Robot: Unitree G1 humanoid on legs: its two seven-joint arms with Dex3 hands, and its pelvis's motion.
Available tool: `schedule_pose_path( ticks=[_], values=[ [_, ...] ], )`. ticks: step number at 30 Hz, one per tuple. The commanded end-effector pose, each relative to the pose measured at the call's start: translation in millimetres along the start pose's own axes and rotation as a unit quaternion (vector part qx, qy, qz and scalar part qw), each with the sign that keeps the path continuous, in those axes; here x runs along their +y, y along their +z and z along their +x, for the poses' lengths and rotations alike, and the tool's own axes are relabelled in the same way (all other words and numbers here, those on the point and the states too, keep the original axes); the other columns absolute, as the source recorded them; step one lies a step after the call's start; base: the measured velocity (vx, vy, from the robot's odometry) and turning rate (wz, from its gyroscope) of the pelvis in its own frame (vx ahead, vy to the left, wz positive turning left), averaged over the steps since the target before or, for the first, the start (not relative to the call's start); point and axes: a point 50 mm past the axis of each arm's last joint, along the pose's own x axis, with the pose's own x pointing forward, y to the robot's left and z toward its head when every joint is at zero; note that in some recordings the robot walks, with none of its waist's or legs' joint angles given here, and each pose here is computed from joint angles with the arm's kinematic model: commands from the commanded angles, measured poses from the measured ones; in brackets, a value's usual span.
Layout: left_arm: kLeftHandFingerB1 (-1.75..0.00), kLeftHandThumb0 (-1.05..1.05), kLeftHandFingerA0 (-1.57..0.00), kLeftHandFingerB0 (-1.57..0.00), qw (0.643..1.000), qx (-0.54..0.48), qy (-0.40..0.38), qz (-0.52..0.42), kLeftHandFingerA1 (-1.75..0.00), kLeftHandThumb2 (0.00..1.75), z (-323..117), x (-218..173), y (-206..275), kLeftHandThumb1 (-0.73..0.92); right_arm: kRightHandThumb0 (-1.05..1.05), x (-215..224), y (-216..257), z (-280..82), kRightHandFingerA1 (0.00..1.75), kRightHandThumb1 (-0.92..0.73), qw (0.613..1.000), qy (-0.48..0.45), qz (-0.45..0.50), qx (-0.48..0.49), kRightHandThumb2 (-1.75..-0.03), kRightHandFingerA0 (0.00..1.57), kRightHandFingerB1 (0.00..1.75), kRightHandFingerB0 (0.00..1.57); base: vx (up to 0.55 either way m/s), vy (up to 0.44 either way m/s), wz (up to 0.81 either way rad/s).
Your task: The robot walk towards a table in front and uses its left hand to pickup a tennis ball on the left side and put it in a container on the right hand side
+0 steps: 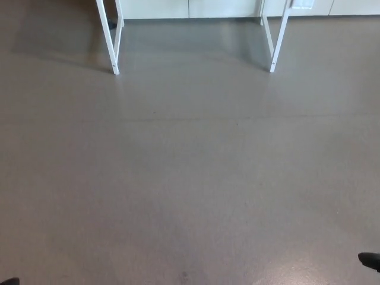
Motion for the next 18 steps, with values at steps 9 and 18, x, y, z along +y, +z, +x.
schedule_pose_path(
  ticks=[9, 18],
  values=[
    [-0.48, -0.03, -0.23, -0.16, 1.0, 0.007, -0.017, -0.017, -0.53, 0.94, -11.1, 3.5, -12.0, 0.54, -0.12, -4.9, -15.4, -15.7, 0.48, -0.42, 1.0, 0.007, 0.005, 0.005, -0.52, 0.65, 0.42, 0.5, 0.0, 0.0, 0.0],
    [-0.48, -0.03, -0.25, -0.17, 1.0, 0.01, -0.015, -0.009, -0.54, 0.93, -11.4, 1.9, -12.7, 0.52, -0.17, -5.8, -20.7, -18.1, 0.49, -0.44, 1.0, 0.012, -0.005, 0.009, -0.53, 0.68, 0.44, 0.54, 0.02, -0.004, -0.06]
  ],
)
